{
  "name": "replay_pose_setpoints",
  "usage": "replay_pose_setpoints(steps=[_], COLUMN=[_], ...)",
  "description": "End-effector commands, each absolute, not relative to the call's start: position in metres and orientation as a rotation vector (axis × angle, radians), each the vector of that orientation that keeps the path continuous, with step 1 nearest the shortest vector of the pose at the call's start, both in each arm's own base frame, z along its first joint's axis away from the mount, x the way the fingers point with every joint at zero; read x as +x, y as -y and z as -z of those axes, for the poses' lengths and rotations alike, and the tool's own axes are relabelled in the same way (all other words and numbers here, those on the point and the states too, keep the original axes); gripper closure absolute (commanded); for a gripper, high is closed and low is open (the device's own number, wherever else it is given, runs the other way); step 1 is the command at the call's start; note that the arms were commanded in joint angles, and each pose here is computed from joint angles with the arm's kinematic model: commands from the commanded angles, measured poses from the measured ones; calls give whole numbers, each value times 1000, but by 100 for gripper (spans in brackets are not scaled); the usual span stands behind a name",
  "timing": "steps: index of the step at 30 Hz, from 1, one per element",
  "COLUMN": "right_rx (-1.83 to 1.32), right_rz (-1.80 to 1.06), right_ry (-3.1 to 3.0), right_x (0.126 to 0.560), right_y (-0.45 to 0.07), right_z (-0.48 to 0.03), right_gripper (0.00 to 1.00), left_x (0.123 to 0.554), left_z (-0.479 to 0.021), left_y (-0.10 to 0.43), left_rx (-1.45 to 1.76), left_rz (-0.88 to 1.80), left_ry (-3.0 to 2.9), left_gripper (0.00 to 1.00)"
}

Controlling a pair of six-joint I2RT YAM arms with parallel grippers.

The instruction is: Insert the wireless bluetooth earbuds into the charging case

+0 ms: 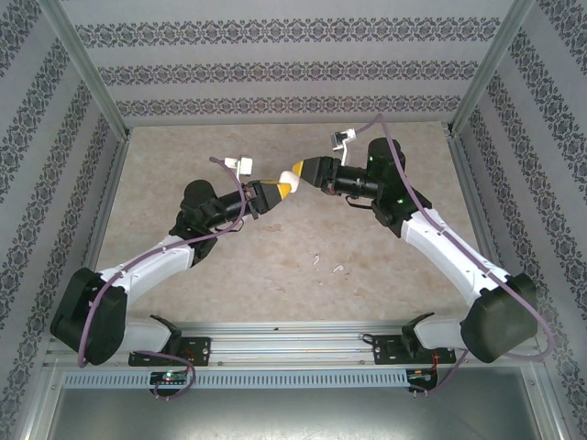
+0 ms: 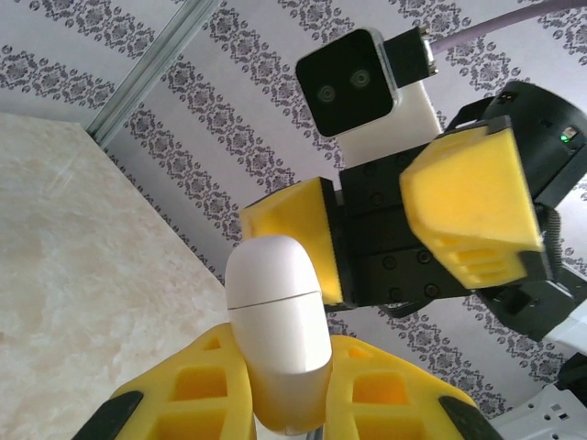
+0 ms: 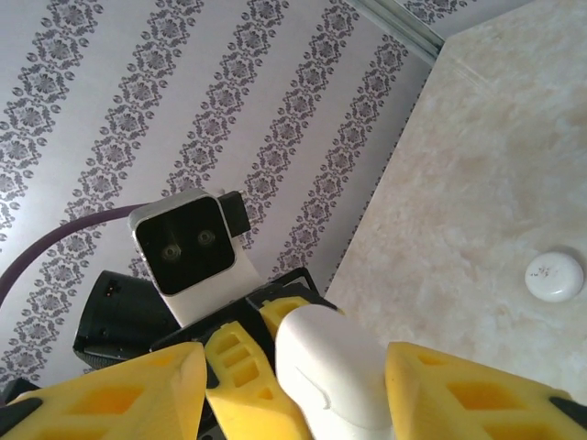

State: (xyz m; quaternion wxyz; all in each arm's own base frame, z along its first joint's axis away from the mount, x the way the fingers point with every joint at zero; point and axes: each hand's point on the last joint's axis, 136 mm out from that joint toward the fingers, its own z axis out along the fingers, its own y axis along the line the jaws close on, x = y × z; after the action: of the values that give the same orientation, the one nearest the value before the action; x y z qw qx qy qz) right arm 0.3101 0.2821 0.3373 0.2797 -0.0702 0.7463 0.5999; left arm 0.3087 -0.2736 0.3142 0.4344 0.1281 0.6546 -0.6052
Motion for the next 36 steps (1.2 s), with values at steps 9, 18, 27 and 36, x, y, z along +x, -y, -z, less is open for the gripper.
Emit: replay_pose_setpoints(steps=[9, 18, 27, 36], right_rx=[-285, -308, -356, -405], right_rz=[-1684, -1713, -1673, -1576], right_ry=[-1971, -1967, -1970, -1984], right_x=[301, 301, 297, 296], right_y=[-295, -300, -300, -297], right_z=[-341, -339, -338, -334], right_gripper=[44, 69, 82, 85], left_x=[296, 295, 296, 292], left_z=[-356, -360, -352, -354], left_y=[272, 273, 274, 276], left_rx=[375, 385, 385, 436], left_rz=[1573, 1584, 1575, 1550], left_ry=[-1503, -1495, -1525, -1561], left_gripper=[98, 98, 88, 64])
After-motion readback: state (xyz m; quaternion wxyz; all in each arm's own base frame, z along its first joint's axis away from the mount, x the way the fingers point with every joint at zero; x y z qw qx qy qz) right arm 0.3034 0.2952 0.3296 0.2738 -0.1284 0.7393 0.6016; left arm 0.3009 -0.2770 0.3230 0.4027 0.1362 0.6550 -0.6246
